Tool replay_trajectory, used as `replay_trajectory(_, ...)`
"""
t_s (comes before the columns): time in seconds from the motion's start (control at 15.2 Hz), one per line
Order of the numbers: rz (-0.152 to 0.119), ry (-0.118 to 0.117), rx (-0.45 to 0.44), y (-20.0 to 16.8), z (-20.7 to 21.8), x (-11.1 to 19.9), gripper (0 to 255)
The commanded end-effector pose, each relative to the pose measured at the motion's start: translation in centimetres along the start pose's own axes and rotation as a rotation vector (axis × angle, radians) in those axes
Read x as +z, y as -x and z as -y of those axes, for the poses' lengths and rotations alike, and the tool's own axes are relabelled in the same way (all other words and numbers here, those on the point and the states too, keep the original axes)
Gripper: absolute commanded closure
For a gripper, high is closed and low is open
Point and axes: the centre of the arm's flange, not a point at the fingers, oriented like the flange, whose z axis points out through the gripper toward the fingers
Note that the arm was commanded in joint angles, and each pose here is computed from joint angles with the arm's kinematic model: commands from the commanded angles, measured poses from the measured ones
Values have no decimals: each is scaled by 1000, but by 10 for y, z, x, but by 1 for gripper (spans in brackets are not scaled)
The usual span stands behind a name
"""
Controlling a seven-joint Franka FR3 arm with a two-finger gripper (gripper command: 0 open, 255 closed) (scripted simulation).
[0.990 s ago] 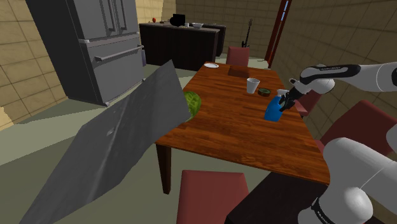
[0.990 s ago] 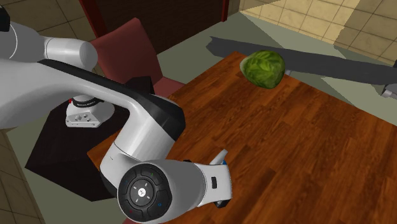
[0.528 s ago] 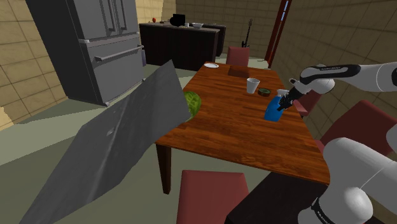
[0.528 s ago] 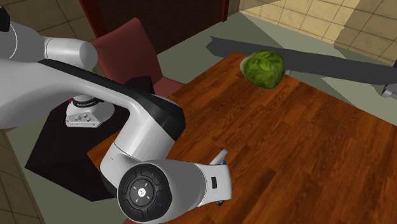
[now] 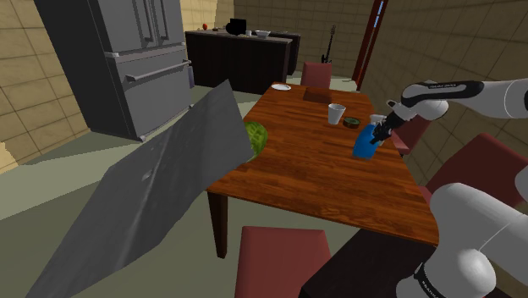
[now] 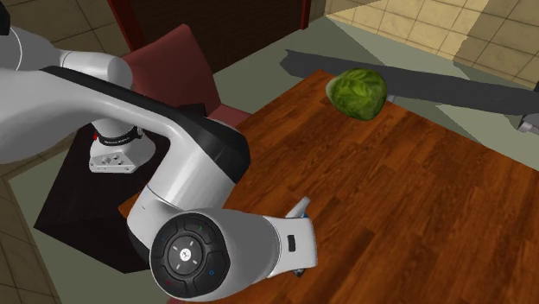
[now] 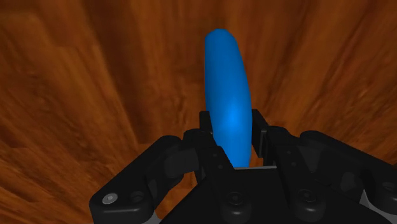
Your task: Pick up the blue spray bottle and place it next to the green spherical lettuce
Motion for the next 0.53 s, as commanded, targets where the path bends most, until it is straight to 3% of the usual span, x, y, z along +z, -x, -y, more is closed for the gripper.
replay_trajectory(0.0,0,0,0,-5,0,-8,255)
replay_trajectory(0.46,0,0,0,-22,0,-41,255)
